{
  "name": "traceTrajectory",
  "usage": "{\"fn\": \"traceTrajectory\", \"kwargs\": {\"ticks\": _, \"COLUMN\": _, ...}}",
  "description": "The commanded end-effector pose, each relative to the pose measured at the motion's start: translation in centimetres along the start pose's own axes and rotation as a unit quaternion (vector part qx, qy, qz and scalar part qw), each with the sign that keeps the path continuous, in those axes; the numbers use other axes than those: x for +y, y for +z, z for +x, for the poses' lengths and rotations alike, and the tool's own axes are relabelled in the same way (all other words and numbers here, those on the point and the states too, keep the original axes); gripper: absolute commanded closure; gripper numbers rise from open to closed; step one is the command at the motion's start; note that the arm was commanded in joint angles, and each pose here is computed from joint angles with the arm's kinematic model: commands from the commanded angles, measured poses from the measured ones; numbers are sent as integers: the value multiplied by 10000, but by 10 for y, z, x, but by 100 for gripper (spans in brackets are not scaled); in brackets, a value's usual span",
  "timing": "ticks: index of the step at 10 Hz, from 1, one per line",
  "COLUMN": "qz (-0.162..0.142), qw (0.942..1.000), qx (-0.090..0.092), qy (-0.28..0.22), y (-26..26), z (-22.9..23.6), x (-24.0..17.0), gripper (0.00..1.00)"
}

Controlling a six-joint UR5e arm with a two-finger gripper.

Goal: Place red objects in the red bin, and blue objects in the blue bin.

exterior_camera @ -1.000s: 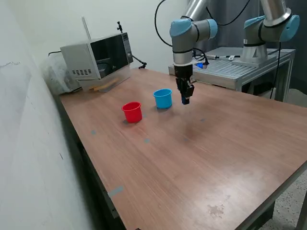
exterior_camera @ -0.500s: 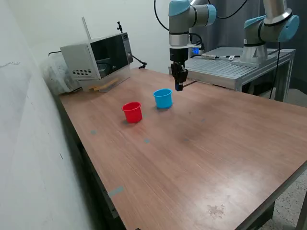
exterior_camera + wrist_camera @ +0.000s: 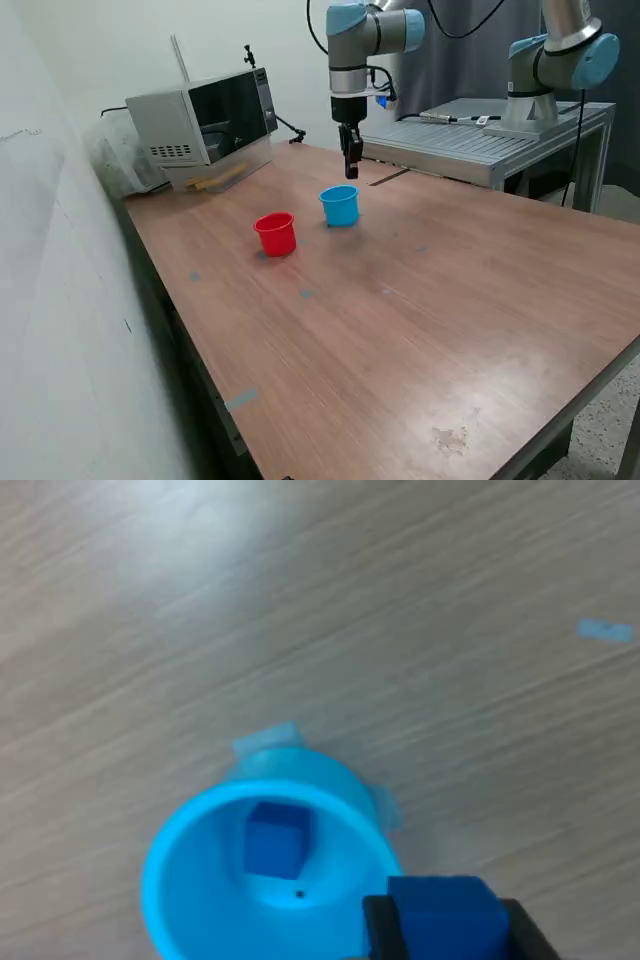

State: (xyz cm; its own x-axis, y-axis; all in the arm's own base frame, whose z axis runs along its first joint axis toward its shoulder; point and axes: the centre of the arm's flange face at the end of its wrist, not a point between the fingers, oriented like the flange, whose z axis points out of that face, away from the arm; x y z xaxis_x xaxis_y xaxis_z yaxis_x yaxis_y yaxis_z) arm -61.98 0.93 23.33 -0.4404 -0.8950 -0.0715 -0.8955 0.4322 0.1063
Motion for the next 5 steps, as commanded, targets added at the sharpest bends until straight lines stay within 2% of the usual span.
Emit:
{"fn": "traceTrajectory", "kwargs": {"ticks": 1, "qz": 124, "qw": 9997, "qx": -79, "qy": 187, "y": 12, "z": -23, "x": 9, "gripper": 100}}
{"fn": "traceTrajectory", "kwargs": {"ticks": 4, "qz": 141, "qw": 9997, "qx": -83, "qy": 200, "y": 14, "z": -24, "x": 9, "gripper": 100}}
{"fn": "traceTrajectory", "kwargs": {"ticks": 5, "qz": 227, "qw": 9993, "qx": -107, "qy": 260, "y": 25, "z": -31, "x": 12, "gripper": 100}}
